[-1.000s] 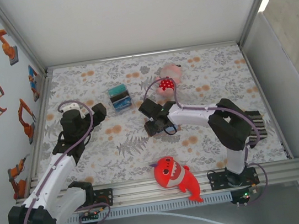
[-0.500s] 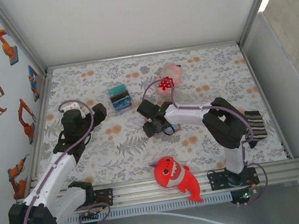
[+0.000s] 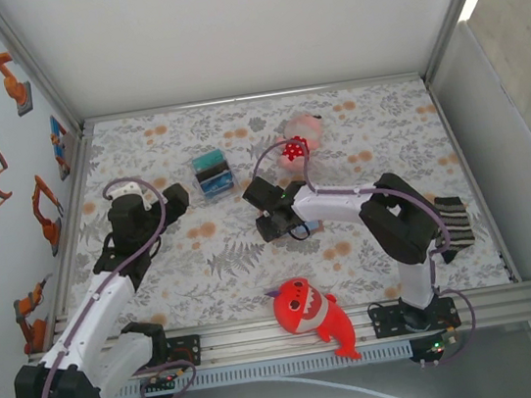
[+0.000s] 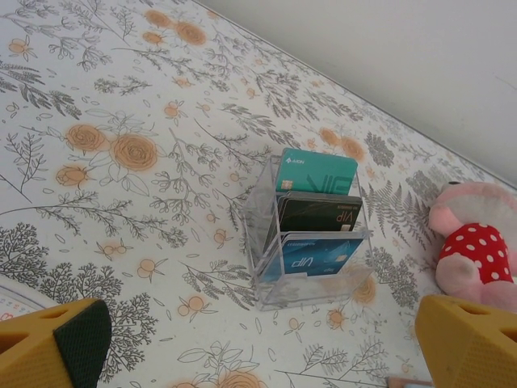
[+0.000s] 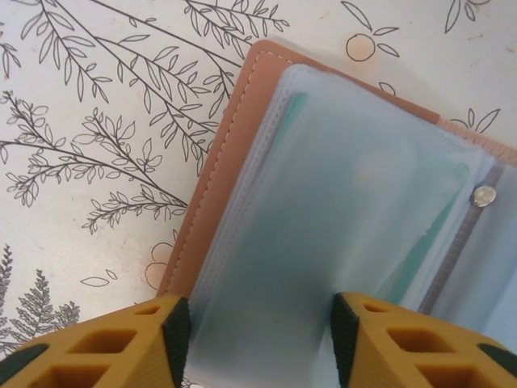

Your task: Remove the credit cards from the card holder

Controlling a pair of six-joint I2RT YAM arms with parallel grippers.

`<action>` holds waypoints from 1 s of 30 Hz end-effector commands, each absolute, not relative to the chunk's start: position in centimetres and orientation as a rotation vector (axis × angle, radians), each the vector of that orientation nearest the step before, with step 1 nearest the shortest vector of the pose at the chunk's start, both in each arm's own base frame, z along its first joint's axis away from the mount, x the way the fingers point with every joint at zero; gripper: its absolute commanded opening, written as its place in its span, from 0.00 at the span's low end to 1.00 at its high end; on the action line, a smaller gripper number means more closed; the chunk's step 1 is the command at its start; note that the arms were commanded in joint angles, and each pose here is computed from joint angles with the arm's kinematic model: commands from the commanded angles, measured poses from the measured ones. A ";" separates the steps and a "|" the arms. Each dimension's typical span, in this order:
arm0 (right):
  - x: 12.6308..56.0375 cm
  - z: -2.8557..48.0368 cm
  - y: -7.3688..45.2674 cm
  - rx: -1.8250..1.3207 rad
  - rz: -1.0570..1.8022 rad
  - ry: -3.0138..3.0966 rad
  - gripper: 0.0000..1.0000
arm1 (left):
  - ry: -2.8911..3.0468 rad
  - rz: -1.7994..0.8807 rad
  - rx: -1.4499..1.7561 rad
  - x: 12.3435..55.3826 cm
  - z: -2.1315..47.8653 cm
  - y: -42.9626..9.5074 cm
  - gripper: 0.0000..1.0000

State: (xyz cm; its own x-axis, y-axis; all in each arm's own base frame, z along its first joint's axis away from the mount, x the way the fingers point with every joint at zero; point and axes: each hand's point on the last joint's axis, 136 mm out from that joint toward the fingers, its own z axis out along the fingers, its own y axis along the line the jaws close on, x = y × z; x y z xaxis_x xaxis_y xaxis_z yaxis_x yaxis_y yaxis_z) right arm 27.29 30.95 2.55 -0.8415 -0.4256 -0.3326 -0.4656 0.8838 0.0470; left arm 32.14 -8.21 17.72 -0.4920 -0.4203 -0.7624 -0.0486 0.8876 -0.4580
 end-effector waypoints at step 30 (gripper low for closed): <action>27.0 4.0 29.9 -0.660 0.274 2.715 0.22 | 1.968 -0.444 -0.140 31.7 22.3 -11.9 0.97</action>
